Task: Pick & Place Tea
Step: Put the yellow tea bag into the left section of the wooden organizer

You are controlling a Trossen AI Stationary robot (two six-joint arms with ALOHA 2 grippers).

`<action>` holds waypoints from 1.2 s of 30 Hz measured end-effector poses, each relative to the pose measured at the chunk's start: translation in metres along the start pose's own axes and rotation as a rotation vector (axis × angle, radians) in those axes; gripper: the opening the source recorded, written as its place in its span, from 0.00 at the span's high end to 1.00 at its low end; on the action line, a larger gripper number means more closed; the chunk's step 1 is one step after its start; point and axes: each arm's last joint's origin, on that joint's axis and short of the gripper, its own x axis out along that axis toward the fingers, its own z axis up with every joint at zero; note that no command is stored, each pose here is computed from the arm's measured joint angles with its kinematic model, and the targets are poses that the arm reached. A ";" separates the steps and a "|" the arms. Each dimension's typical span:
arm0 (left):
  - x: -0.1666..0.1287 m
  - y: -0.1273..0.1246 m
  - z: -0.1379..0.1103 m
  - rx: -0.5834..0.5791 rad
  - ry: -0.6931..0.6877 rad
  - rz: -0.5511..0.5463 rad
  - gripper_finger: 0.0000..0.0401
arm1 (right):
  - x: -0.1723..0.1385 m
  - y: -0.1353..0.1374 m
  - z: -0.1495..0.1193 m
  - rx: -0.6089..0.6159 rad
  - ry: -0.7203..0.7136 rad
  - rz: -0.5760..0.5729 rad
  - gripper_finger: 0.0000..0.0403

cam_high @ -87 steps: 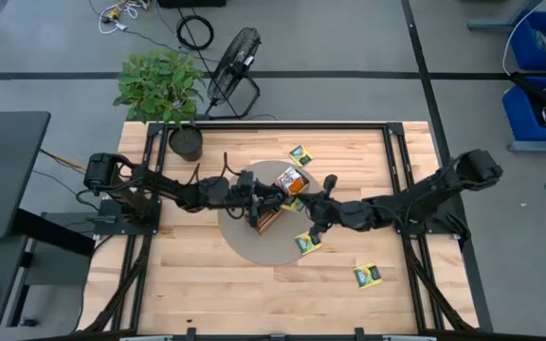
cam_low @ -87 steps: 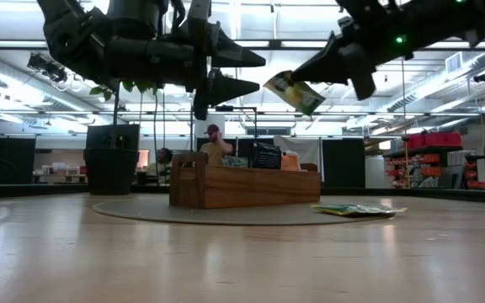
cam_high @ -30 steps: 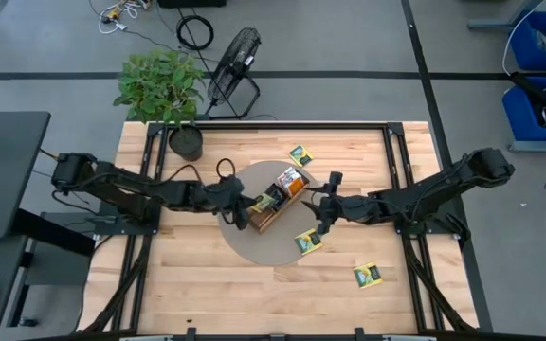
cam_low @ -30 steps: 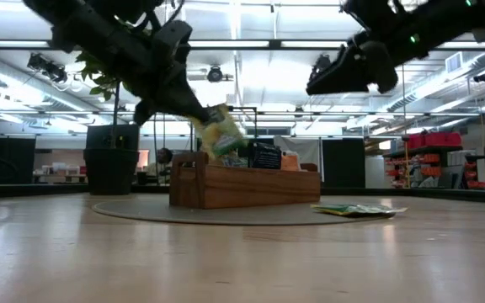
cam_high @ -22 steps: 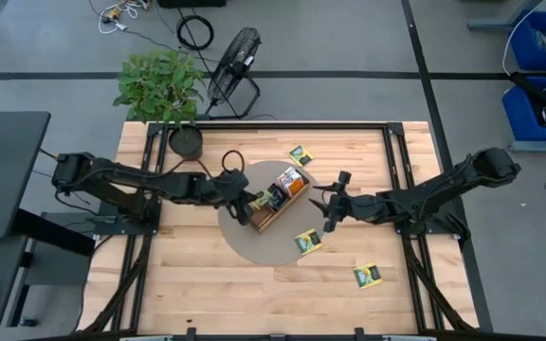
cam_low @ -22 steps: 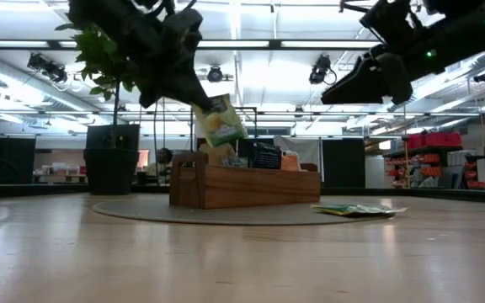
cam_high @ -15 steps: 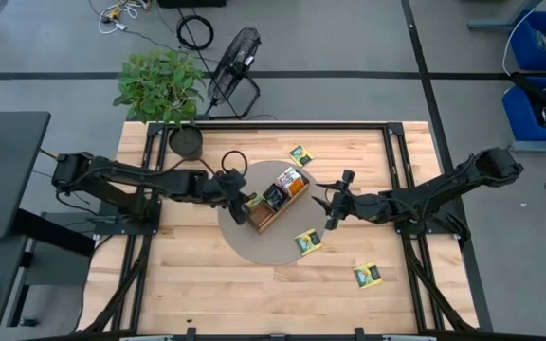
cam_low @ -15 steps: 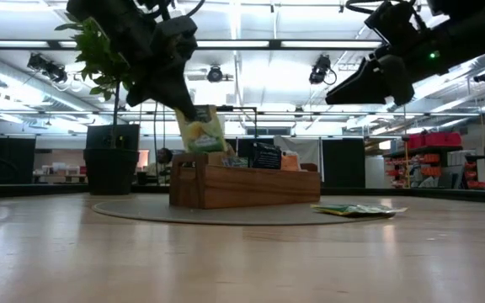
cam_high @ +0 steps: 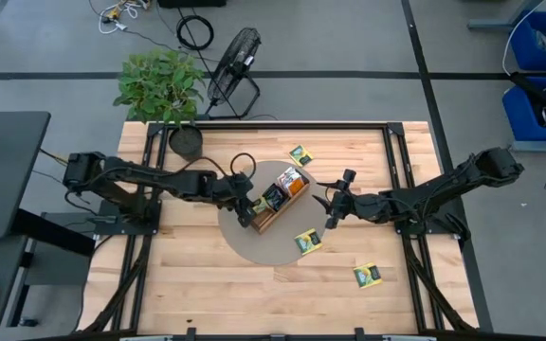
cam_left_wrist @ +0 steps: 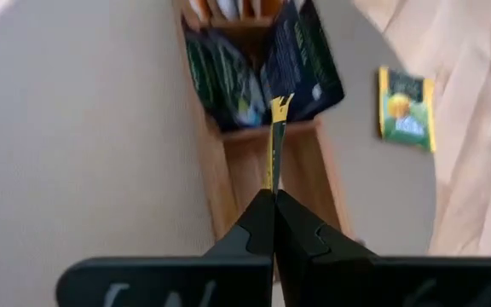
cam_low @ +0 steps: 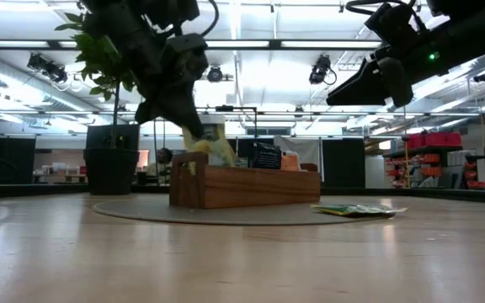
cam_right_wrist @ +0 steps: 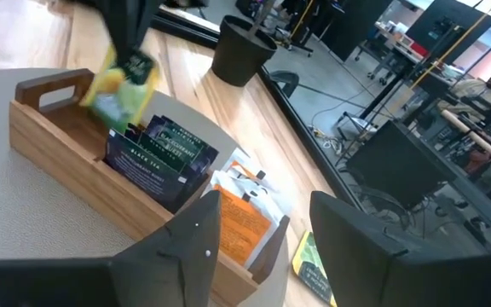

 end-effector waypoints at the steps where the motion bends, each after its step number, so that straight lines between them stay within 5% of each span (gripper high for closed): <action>1: 0.001 0.000 -0.001 -0.001 0.009 0.007 1.00 | 0.000 0.000 0.000 0.001 0.000 0.000 0.53; 32: 0.020 0.005 -0.005 -0.088 0.026 0.068 1.00 | 0.000 0.000 -0.001 -0.007 0.010 0.007 0.53; 36: 0.020 0.010 -0.007 -0.085 0.023 0.146 1.00 | 0.000 0.000 -0.001 -0.006 0.011 0.007 0.53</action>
